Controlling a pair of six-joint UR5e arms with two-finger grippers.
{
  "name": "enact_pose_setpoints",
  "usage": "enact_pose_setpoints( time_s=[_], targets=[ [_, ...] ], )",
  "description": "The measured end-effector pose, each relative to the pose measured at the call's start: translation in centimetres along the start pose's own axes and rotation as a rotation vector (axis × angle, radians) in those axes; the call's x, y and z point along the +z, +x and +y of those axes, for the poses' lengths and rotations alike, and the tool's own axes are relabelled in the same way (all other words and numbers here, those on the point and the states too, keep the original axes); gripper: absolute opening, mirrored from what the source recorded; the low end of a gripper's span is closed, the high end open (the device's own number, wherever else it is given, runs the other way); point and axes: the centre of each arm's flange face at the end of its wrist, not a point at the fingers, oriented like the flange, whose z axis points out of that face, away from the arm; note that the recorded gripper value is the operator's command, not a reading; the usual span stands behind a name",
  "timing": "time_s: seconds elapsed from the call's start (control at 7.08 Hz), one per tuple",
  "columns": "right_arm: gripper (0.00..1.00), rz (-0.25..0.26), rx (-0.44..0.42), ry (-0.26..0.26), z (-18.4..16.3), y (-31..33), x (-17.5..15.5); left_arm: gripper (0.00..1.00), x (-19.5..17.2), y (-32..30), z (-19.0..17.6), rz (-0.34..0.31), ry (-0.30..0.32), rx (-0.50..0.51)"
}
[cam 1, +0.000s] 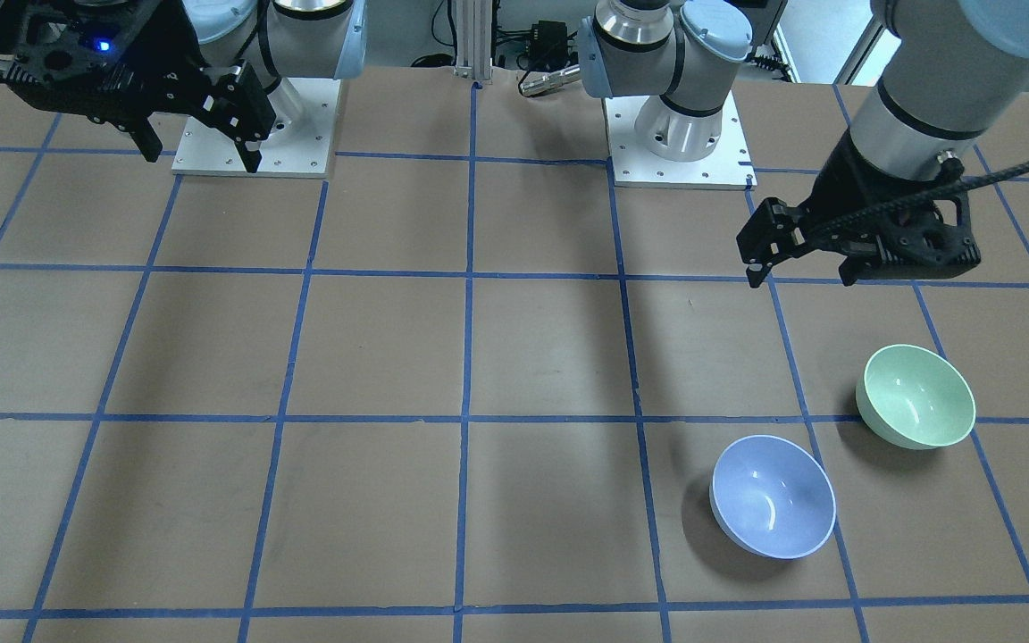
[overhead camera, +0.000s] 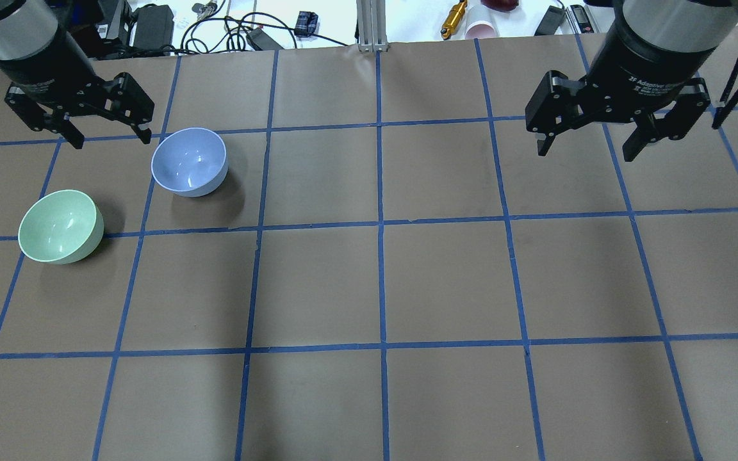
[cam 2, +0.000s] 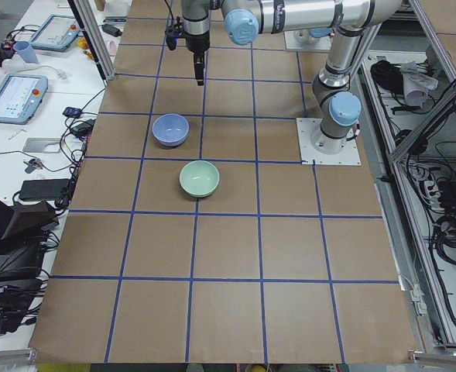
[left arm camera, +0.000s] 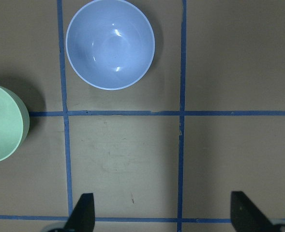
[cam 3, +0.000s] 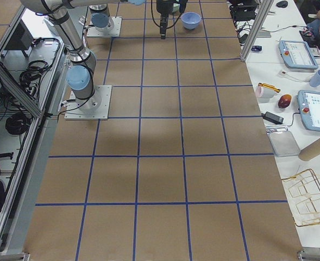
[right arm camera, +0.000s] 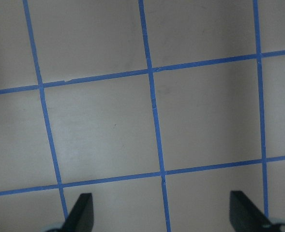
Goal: Stack green bowl on blue bowl
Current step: 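Move the left gripper toward the pale green bowl and lower it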
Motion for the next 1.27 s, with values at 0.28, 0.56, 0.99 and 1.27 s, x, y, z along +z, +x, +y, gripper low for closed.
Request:
enact_pose_setpoints(
  time_s=[0.28, 0.56, 0.99, 1.27],
  targets=[
    [1.00, 0.000, 0.000, -0.001, 0.0, 0.0, 0.0, 1.00, 2.5, -5.6, 0.1, 0.015, -0.038, -0.002],
    [1.00, 0.000, 0.000, -0.001, 0.0, 0.0, 0.0, 1.00, 5.3, -13.5, 1.4, 0.050, -0.080, -0.039],
    [1.00, 0.000, 0.000, -0.001, 0.0, 0.0, 0.0, 1.00, 9.2, -23.2, 2.4, 0.083, -0.085, 0.019],
    [1.00, 0.000, 0.000, -0.001, 0.0, 0.0, 0.0, 1.00, 12.1, -27.3, 1.2, 0.065, -0.015, 0.088]
  ],
)
